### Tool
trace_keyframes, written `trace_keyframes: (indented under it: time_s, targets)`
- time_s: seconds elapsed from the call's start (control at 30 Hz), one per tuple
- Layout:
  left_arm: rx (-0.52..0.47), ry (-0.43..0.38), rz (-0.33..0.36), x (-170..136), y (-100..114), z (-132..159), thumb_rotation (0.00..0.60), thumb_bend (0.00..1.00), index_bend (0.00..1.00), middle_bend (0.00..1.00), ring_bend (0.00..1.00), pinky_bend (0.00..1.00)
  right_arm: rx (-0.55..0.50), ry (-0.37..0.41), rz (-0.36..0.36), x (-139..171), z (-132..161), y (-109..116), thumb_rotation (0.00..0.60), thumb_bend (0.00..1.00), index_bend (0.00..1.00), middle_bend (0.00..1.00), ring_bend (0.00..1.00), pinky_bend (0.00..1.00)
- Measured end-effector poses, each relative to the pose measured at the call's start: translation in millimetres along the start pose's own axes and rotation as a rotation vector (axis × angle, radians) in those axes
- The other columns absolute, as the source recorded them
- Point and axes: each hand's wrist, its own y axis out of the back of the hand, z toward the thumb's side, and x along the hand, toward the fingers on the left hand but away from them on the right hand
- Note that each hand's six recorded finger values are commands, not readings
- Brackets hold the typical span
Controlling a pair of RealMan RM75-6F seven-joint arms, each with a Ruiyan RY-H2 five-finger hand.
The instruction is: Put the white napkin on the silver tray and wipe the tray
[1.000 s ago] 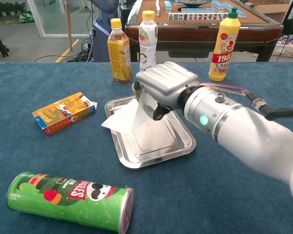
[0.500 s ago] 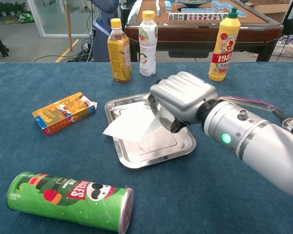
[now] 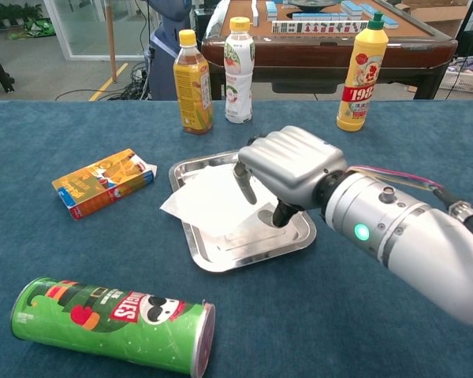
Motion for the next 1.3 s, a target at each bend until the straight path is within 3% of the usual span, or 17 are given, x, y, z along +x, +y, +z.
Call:
trace_keyframes:
  time_s: [0.13, 0.6, 0.8, 0.87, 0.93, 1.07, 1.2, 1.3]
  targets:
    - [-0.001, 0.000, 0.002, 0.2, 0.3, -0.1, 0.600, 0.27, 0.20, 0.12, 0.12, 0.00, -0.013, 0.010, -0.001, -3.1, 6.0, -1.3, 0.600, 0.22, 0.55, 0.31, 0.14, 0.33]
    - [0.002, 0.017, 0.008, -4.7, 3.8, -5.7, 0.600, 0.27, 0.20, 0.12, 0.12, 0.00, -0.046, 0.040, -0.003, -14.1, 24.7, -2.2, 0.600, 0.22, 0.54, 0.31, 0.14, 0.33]
    - [0.005, 0.027, 0.013, -7.1, 6.3, -9.0, 0.600, 0.27, 0.20, 0.12, 0.12, 0.00, -0.069, 0.027, -0.023, -22.9, 20.4, 6.4, 0.600, 0.24, 0.48, 0.31, 0.14, 0.33]
    - [0.005, 0.027, 0.012, -7.3, 6.3, -9.3, 0.600, 0.27, 0.20, 0.12, 0.12, 0.00, -0.068, 0.025, -0.024, -25.5, 15.3, 10.2, 0.600, 0.34, 0.43, 0.31, 0.15, 0.33]
    - [0.004, 0.025, 0.012, -7.1, 6.2, -9.1, 0.600, 0.27, 0.20, 0.12, 0.12, 0.00, -0.070, 0.025, -0.023, -27.8, 10.6, 14.6, 0.600, 0.54, 0.40, 0.32, 0.18, 0.33]
    - [0.003, 0.023, 0.012, -7.1, 5.8, -8.5, 0.600, 0.27, 0.20, 0.12, 0.12, 0.00, -0.035, 0.038, -0.036, -32.2, 0.4, 29.0, 0.600, 0.84, 0.35, 0.44, 0.38, 0.34]
    - [0.005, 0.022, 0.012, -7.5, 6.1, -8.0, 0.600, 0.27, 0.20, 0.12, 0.12, 0.00, 0.015, 0.065, -0.022, -35.4, -6.1, 38.5, 0.600, 0.98, 0.30, 0.57, 0.52, 0.35]
    - [0.006, 0.023, 0.013, -8.0, 6.3, -7.9, 0.600, 0.27, 0.20, 0.12, 0.12, 0.00, 0.033, 0.079, 0.012, -37.8, -10.6, 41.4, 0.600, 1.00, 0.30, 0.57, 0.53, 0.36]
